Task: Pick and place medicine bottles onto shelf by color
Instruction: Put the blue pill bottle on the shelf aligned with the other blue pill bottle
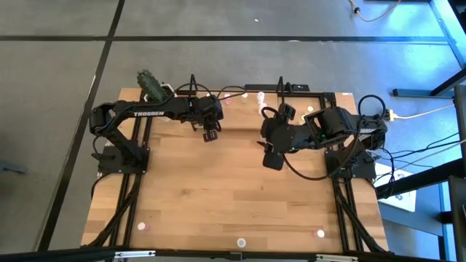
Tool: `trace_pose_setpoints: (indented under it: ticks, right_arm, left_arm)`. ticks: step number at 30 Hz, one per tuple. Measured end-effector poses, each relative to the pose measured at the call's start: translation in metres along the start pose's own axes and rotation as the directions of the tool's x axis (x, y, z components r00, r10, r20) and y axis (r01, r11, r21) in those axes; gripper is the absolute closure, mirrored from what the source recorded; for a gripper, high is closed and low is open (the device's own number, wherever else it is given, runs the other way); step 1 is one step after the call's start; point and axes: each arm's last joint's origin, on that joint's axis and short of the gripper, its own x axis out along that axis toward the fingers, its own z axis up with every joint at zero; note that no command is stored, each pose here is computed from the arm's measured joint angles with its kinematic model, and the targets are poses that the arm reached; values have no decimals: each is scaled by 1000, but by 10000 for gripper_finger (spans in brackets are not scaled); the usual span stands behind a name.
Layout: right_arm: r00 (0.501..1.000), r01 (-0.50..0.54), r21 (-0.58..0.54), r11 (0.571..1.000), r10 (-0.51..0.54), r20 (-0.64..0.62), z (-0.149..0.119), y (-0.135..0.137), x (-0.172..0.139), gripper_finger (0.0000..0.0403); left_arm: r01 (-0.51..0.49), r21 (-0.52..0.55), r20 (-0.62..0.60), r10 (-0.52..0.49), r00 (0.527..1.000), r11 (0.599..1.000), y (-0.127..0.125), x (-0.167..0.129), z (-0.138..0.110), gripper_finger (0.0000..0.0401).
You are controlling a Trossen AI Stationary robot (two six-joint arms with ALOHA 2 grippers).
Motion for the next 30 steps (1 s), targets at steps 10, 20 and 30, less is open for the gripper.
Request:
trace_pose_setpoints:
  ticks: [10, 20, 30]
  right_arm:
    - [997, -74, 9, 997, 74, -6, 1, 2, 0, 163]
    - [997, -75, 12, 997, 75, -1, 2, 3, 0, 163]
    - [997, -74, 12, 997, 74, 0, 2, 3, 0, 163]
  left_arm:
    - [0, 22, 0, 0, 1000, 1000, 0, 0, 0, 294]
    - [35, -29, 12, -35, 999, 999, 0, 0, 1, 294]
    - [25, -16, 20, -24, 1000, 1000, 11, 2, 0, 294]
